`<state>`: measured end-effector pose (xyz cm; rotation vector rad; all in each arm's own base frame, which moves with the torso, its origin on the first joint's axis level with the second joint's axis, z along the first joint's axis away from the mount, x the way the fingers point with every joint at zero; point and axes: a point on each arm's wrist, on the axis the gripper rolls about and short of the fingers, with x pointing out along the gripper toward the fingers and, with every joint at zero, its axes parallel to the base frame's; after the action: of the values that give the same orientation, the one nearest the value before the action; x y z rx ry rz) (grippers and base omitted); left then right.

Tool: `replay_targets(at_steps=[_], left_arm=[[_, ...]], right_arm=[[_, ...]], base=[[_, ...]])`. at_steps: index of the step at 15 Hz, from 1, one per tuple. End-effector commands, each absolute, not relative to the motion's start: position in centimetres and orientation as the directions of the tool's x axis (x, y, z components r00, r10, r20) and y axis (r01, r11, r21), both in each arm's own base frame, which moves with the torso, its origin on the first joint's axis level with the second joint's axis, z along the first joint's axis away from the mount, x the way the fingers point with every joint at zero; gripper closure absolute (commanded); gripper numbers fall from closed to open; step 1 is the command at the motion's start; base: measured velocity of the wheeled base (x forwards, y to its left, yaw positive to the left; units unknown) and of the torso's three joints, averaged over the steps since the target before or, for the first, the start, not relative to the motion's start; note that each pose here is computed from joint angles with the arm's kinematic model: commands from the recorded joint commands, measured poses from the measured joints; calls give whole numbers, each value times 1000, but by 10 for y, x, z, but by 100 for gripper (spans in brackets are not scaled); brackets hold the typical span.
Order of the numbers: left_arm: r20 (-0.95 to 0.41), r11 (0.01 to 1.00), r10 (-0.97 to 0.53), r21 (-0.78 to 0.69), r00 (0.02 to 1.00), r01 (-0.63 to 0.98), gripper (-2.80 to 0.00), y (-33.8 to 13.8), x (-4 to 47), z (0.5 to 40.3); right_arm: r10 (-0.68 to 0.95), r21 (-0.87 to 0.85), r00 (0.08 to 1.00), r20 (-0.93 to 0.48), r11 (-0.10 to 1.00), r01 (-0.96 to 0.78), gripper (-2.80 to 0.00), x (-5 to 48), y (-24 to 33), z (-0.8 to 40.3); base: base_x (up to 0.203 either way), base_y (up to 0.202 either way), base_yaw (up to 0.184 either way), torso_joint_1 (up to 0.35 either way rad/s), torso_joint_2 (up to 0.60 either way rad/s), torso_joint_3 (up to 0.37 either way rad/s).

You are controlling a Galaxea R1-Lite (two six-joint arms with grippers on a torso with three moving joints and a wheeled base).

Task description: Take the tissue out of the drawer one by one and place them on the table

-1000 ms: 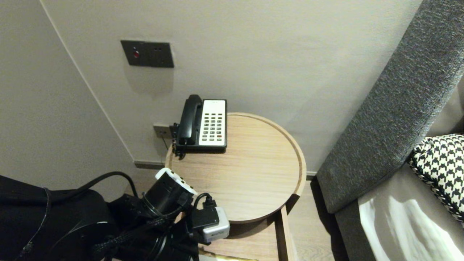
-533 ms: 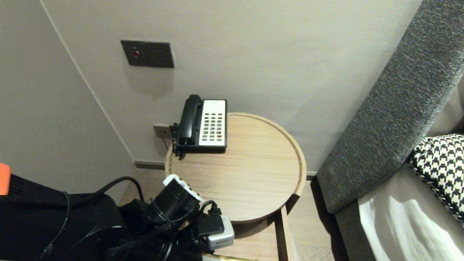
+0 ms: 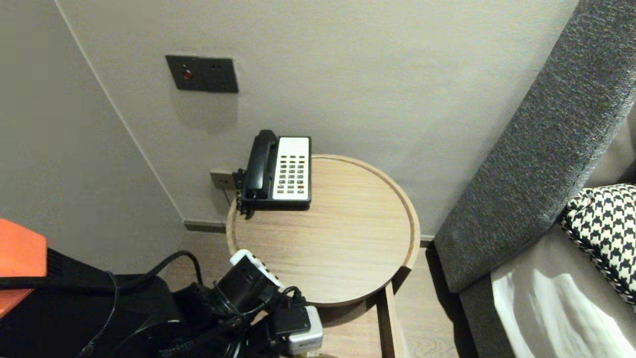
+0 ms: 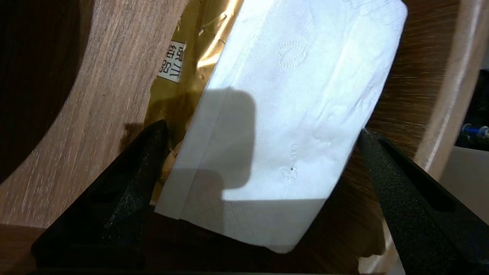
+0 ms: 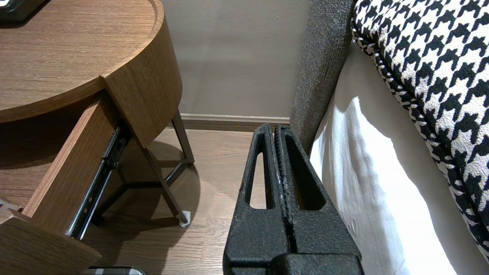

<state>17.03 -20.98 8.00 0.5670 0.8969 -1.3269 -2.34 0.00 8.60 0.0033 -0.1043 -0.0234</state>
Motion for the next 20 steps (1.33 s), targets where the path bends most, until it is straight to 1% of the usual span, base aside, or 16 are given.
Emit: replay_targets(at_steps=[1, 5, 11, 12, 13, 20], left_arm=[[-824, 186, -566, -142, -12, 972, -280, -210, 170, 72], [-813, 192, -582, -127, 9, 973, -280, -210, 171, 67], [-818, 195, -575, -137, 0, 971, -280, -209, 170, 64], [-820, 195, -572, -139, -3, 971, -97, -209, 170, 63], [-819, 195, -574, -140, -3, 971, 0, -209, 170, 63], [-806, 216, -591, -133, 21, 967, 0, -207, 172, 69]], right_arm=[[-23, 4, 998, 66, 1000, 23, 0, -20, 0, 75], [-24, 4, 998, 66, 1000, 24, 0, -20, 0, 75], [-23, 4, 998, 66, 1000, 23, 0, -20, 0, 75], [-25, 4, 998, 66, 1000, 24, 0, -20, 0, 75], [-25, 4, 998, 66, 1000, 24, 0, -20, 0, 75], [-25, 4, 998, 66, 1000, 24, 0, -20, 0, 75]], base=[[0, 0, 0, 0, 0, 0], [0, 0, 0, 0, 0, 0], [0, 0, 0, 0, 0, 0], [0, 0, 0, 0, 0, 0], [0, 0, 0, 0, 0, 0], [0, 0, 0, 0, 0, 0]])
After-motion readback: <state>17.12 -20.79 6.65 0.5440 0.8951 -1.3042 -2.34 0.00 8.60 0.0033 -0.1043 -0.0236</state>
